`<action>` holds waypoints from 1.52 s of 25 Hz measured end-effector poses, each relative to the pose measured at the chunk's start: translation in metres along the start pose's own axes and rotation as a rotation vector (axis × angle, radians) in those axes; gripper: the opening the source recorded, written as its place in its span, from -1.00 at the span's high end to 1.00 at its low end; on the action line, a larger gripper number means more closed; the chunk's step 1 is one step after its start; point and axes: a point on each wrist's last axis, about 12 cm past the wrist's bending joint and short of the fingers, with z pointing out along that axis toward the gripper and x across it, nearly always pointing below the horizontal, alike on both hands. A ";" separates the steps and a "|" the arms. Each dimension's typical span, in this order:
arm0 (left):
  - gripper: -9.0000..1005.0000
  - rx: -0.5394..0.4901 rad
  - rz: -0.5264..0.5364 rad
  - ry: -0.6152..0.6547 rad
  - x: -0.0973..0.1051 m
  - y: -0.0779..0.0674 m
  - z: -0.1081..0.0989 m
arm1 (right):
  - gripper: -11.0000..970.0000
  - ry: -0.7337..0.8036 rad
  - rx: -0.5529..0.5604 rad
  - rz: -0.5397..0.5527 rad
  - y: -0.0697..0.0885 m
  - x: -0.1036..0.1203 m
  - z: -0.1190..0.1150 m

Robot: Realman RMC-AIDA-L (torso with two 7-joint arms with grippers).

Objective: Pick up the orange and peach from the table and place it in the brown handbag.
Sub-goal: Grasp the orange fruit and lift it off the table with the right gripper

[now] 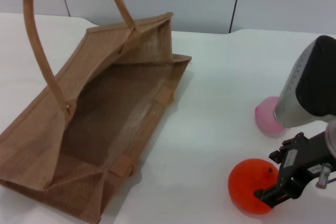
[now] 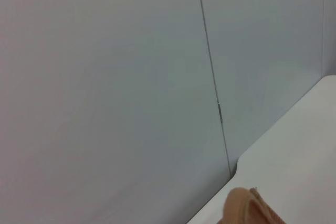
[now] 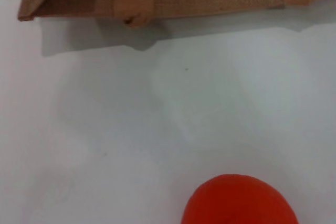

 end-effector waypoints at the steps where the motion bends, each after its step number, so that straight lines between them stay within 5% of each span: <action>1: 0.76 0.001 0.001 -0.001 0.000 0.000 0.000 | -0.80 0.003 0.000 0.004 -0.002 0.000 0.002; 38: 0.76 0.000 0.003 0.001 -0.001 0.000 0.000 | -0.80 0.037 -0.050 0.054 -0.020 -0.004 0.032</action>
